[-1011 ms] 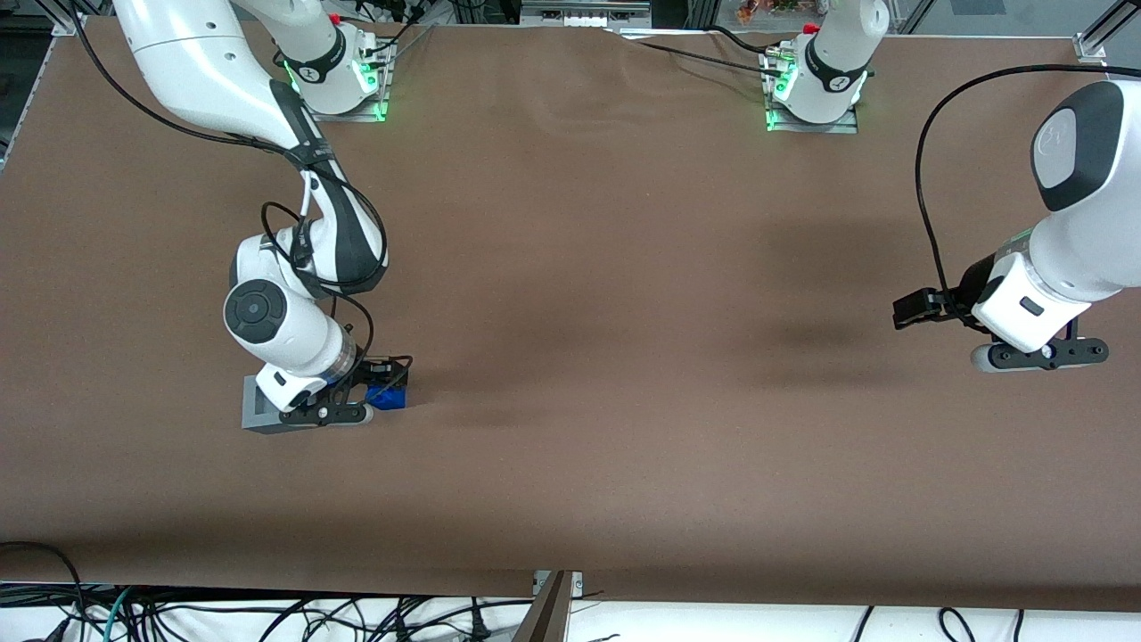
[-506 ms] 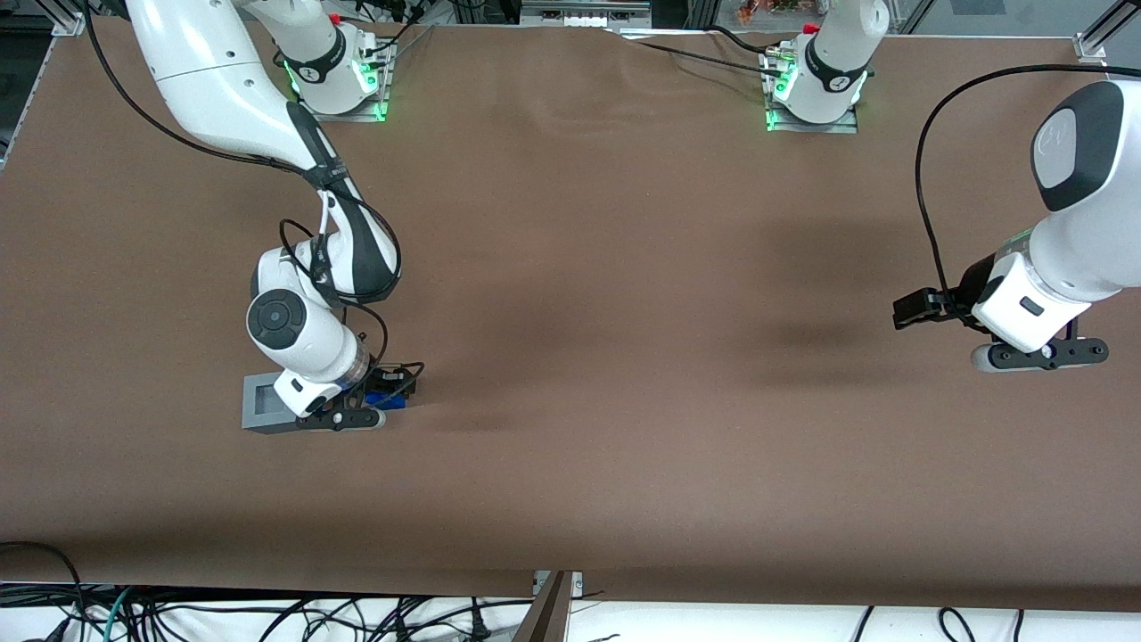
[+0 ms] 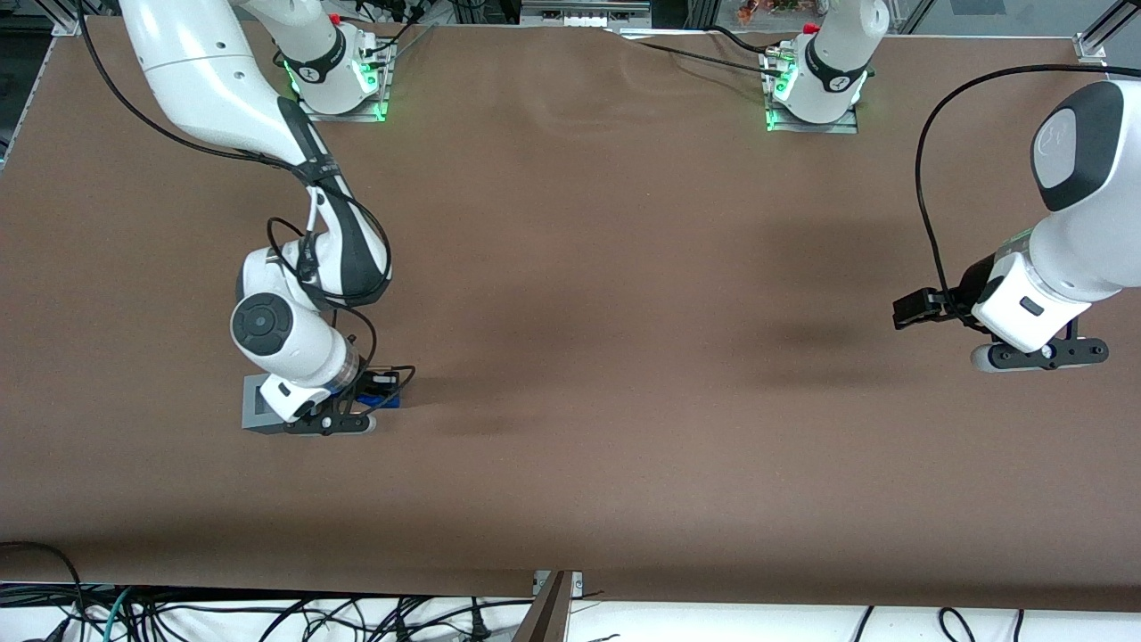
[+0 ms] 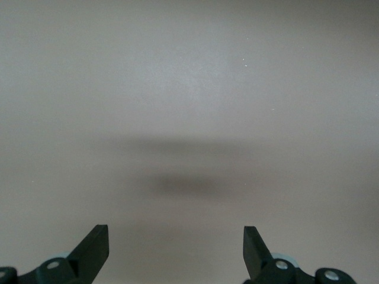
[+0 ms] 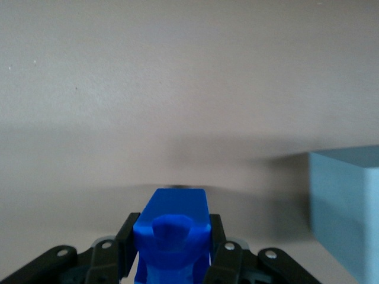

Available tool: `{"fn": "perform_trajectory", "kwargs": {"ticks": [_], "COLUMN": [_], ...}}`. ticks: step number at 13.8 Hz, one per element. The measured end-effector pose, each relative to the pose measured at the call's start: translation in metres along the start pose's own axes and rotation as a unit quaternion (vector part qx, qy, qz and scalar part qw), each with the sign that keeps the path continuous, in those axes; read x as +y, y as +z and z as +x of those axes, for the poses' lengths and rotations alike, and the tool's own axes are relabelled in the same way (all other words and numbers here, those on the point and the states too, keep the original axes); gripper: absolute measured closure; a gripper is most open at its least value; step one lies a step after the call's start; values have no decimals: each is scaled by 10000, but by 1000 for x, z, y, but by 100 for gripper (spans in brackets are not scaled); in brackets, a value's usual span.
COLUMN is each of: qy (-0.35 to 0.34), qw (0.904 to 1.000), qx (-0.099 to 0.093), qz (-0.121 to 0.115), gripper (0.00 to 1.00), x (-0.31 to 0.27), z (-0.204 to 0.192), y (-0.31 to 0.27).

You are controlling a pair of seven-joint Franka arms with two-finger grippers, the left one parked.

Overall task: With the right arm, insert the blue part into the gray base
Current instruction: 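Carry the blue part over the gray base's opening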

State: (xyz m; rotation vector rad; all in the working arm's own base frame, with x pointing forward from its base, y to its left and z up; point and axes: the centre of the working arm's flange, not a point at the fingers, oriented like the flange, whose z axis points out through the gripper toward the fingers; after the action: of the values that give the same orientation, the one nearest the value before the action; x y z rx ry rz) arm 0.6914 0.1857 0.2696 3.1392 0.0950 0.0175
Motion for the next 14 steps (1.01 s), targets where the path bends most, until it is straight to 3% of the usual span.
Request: {"fn": "perform_trajectory", "kwargs": {"ticks": [2,5,9,14], "qy": [-349,-891,-1160,-1153], "qw": [9993,9960,9931,9931], "qx": [-152,-103,-153,-193], "qz": [-28,-50,-83,-76], "gripper": [50,50,50,50], "x": [24,86,158,176], "z": [8,14,15,14], "y": [-37,-70,-70,-65]}}
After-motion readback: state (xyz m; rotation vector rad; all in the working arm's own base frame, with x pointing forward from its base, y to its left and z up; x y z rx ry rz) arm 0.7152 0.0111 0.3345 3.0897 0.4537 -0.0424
